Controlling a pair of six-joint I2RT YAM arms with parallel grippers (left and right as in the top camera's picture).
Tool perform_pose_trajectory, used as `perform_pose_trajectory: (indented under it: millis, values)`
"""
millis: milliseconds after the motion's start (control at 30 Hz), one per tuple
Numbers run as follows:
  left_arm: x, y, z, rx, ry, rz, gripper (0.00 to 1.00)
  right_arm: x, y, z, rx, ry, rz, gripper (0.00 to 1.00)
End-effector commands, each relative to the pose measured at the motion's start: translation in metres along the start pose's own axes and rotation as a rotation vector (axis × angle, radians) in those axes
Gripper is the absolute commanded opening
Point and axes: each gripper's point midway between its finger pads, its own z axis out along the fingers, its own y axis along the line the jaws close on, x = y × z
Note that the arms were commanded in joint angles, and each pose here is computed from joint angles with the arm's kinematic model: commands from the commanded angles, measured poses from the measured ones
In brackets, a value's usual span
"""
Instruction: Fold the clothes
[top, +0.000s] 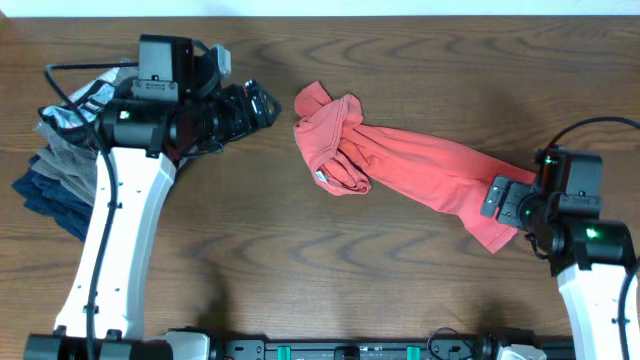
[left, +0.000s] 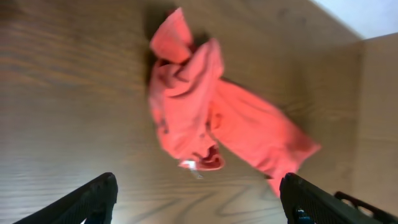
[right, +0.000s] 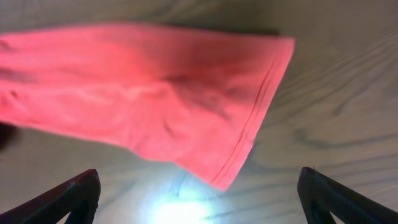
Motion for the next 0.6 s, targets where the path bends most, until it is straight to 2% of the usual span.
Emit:
perform_pose_trajectory:
  millis: [0,433,567]
  values:
    - [0.009,0.011,0.017,-0.066,0.055,0.085,0.85,0.006,0.006,0.008,-0.037,0.062,-0.018,0.99]
    - [0.112,0.005,0.122,-0.134,0.444,0.181,0.85,0.012,0.006,0.019,-0.024,0.114,-0.018,0.99]
    - [0.123,0.033,0.151,-0.318,0.459,0.142,0.85,0.012,0.006,0.019,-0.024,0.114,-0.018,0.99]
